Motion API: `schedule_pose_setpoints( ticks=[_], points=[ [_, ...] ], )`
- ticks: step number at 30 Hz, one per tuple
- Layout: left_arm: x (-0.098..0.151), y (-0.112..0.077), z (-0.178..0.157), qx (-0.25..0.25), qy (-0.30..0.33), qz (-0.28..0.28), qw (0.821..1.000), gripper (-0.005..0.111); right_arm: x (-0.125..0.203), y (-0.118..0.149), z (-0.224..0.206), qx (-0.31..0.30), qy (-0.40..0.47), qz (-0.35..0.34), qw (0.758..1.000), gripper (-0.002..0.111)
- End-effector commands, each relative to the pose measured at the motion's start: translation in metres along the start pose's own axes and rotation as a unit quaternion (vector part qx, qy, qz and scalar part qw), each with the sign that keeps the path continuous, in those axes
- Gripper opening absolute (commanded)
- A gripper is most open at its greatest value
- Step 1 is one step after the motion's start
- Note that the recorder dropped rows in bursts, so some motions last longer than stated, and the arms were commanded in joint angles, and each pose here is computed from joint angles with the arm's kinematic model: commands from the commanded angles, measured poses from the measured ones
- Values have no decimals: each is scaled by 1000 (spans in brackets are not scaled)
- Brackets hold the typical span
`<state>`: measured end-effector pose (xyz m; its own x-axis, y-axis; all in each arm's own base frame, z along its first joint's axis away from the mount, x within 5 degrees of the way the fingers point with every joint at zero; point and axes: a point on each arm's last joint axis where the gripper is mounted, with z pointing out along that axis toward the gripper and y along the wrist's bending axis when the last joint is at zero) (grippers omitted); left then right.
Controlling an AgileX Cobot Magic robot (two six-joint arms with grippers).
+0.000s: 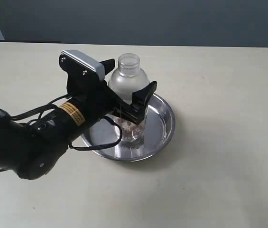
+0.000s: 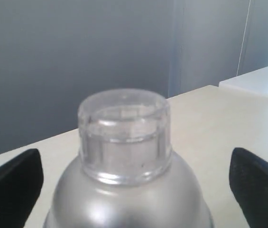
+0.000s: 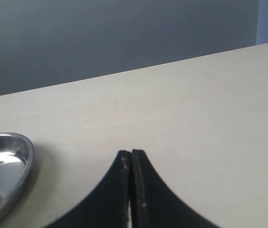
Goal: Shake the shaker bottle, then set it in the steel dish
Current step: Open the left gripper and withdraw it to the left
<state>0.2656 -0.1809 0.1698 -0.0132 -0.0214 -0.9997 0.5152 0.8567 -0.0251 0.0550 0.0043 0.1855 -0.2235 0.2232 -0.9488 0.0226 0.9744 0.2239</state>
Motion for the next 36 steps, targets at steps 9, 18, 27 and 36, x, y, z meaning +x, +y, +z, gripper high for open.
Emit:
schedule_pose_setpoints(
  ticks=[9,18,27,36],
  points=[
    [-71,8,-28,-41,-3,57,998,89,-1,0,0,-2,-5,-2,1000,-1],
    [-124,4,-82,-3,57,62,996,2,-1,0,0,-2,-5,-2,1000,-1],
    [-173,10,-144,-4,-12,33,999,2,-1,0,0,-2,-5,-2,1000,-1],
    [-182,13,-185,-8,-51,79,996,1,-1,0,0,-2,-5,-2,1000,-1]
  ],
)
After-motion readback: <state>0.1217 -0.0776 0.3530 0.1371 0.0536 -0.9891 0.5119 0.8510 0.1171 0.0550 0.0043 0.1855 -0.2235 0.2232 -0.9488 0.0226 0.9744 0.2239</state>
